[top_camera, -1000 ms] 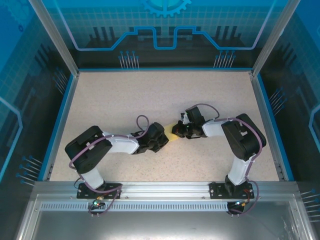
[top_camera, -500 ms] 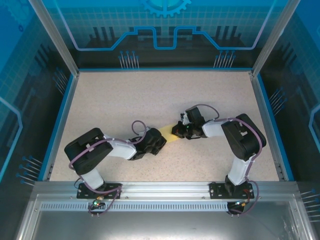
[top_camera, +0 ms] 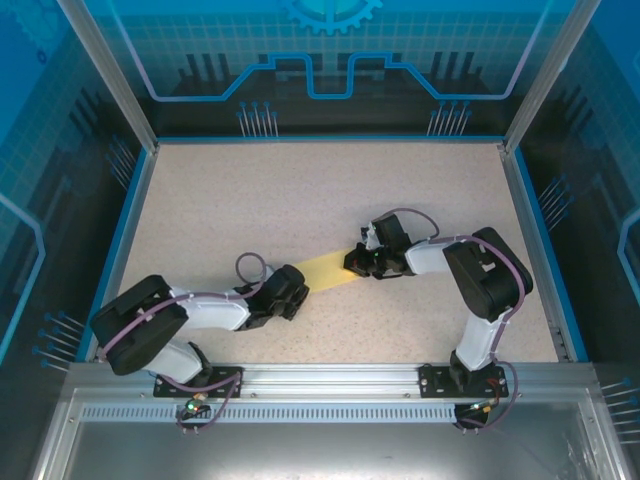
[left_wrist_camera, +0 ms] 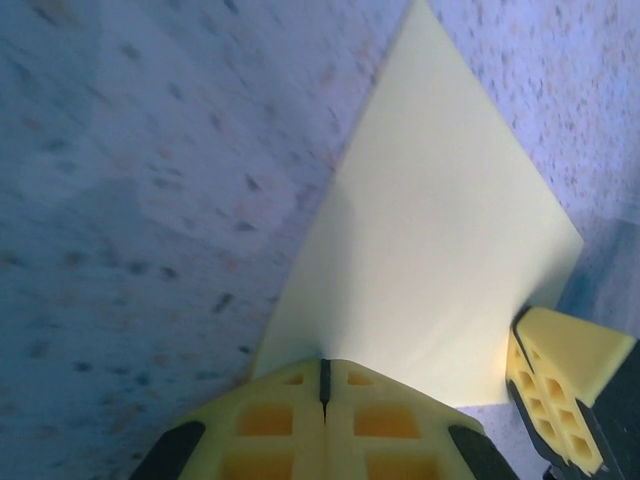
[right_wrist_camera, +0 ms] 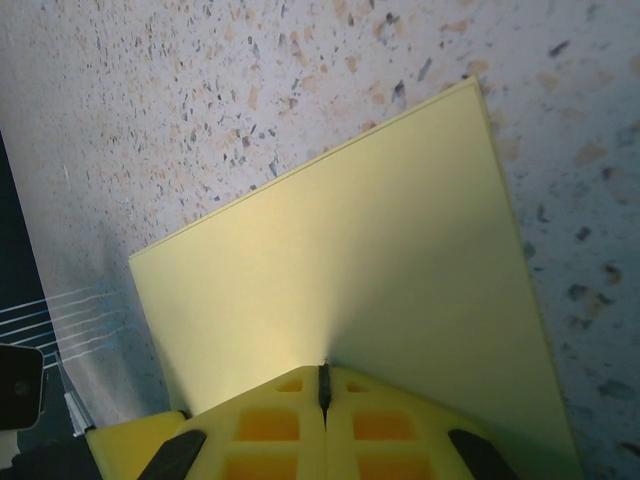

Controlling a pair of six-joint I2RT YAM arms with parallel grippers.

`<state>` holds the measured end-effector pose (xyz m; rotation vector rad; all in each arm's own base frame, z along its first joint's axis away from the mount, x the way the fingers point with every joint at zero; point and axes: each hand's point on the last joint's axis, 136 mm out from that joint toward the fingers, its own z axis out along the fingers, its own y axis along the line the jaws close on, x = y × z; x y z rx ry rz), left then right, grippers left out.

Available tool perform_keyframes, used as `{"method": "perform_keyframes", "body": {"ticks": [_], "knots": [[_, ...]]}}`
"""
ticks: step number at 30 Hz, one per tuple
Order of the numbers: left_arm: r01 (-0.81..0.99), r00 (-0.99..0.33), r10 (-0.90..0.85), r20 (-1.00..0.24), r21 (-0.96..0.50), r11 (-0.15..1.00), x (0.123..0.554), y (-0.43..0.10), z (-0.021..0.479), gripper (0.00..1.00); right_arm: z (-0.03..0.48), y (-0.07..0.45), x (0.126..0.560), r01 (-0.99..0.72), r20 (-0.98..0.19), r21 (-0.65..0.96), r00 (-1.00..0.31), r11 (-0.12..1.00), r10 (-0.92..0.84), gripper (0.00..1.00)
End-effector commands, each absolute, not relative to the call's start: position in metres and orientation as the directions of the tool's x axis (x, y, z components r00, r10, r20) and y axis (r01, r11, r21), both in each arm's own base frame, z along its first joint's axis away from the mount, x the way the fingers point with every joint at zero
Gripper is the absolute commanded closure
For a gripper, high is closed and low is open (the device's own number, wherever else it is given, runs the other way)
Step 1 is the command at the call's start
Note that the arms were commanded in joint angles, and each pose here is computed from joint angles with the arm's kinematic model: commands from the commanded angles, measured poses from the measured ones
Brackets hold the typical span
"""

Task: Fold a paper plane with a square sheet of paper (pick it up from the middle)
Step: First fold in half a square sheet of paper at the center of the table, then rotate the paper at the center of the table.

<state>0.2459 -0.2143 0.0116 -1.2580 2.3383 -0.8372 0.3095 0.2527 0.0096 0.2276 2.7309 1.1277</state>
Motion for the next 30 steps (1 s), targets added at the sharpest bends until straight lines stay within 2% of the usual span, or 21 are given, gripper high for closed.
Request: {"method": "perform_keyframes", "body": {"ticks": [1,6,10,16,20,22,26,30], "knots": [[-0.751,-0.504,-0.851,-0.150,-0.410,0.517,0.209,-0.147,-0.028,1.00,-0.042,0.204,0.285,0.207,-0.020,0.541,-0.966,0.815,0.259,1.00],[-0.750,-0.506,-0.846,-0.169,-0.398,0.528,0.208,-0.133,-0.018,1.00,-0.041,0.204,0.286,0.195,-0.028,0.544,-0.968,0.816,0.250,1.00],[-0.678,-0.568,-0.796,-0.208,-0.430,0.596,0.219,-0.138,0.007,1.00,-0.026,0.214,0.294,0.130,-0.069,0.581,-0.976,0.803,0.208,1.00],[-0.515,-0.699,-0.642,-0.315,-0.401,0.757,0.248,-0.141,0.070,0.98,0.052,0.254,0.315,-0.156,-0.282,0.585,-0.959,0.796,0.020,1.00],[-0.472,-0.735,-0.593,-0.329,-0.380,0.795,0.262,-0.129,0.086,0.70,0.066,0.285,0.307,-0.249,-0.308,0.514,-0.947,0.821,-0.094,1.00],[-0.467,-0.737,-0.593,-0.325,-0.390,0.794,0.268,-0.122,0.092,0.61,0.061,0.302,0.303,-0.266,-0.295,0.492,-0.947,0.829,-0.130,0.95],[-0.478,-0.720,-0.608,-0.334,-0.397,0.783,0.280,-0.102,0.102,0.50,0.056,0.340,0.301,-0.296,-0.278,0.497,-0.945,0.816,-0.174,0.82],[-0.496,-0.704,-0.625,-0.338,-0.396,0.773,0.286,-0.087,0.103,0.39,0.053,0.373,0.301,-0.344,-0.284,0.481,-0.931,0.807,-0.227,0.80]]}}
